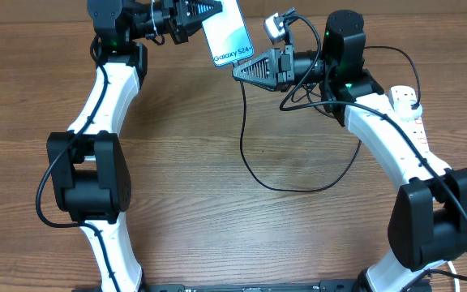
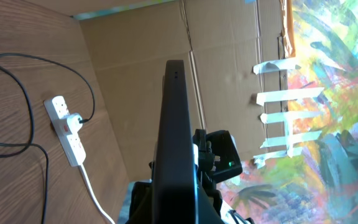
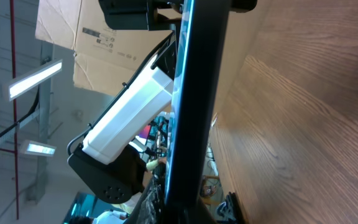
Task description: Plug charger to phone and switch on socket
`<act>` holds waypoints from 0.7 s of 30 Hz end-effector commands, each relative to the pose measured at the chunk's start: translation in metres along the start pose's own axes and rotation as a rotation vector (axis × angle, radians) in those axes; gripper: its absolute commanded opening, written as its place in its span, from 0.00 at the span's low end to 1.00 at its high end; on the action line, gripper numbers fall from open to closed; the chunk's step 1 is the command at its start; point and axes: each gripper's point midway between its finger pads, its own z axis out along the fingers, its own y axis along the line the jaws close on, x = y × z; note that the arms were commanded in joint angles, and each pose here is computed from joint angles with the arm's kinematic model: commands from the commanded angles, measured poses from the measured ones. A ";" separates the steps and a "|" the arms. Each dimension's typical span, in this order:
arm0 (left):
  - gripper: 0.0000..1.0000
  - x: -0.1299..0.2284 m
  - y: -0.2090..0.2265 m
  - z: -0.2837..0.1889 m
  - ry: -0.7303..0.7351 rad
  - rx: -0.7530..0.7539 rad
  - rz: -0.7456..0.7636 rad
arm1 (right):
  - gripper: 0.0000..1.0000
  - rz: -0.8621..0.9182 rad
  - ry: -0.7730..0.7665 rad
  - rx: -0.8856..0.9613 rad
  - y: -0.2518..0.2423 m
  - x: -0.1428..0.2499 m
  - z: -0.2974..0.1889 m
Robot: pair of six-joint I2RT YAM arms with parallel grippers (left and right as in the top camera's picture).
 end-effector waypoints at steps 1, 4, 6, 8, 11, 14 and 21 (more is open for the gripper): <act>0.04 0.047 -0.001 0.018 0.246 -0.022 0.064 | 0.05 -0.042 -0.081 0.035 -0.002 -0.018 -0.006; 0.04 0.044 -0.001 0.016 0.233 -0.023 0.059 | 0.16 -0.052 -0.037 0.015 0.001 -0.010 -0.005; 0.04 0.043 -0.001 0.015 0.227 -0.023 0.057 | 0.23 -0.038 -0.023 0.011 0.001 -0.007 -0.005; 0.04 0.042 -0.001 0.014 0.224 -0.023 0.057 | 0.33 -0.034 -0.017 0.008 0.001 -0.006 -0.005; 0.04 0.042 -0.001 0.014 0.223 -0.023 0.057 | 0.37 -0.033 -0.017 0.008 0.001 -0.006 -0.005; 0.04 0.041 -0.001 0.013 0.221 -0.024 0.058 | 0.40 -0.034 -0.014 0.006 0.001 -0.006 -0.005; 0.04 0.038 0.001 0.003 0.215 -0.027 0.100 | 0.46 -0.046 -0.014 0.006 0.001 -0.005 -0.005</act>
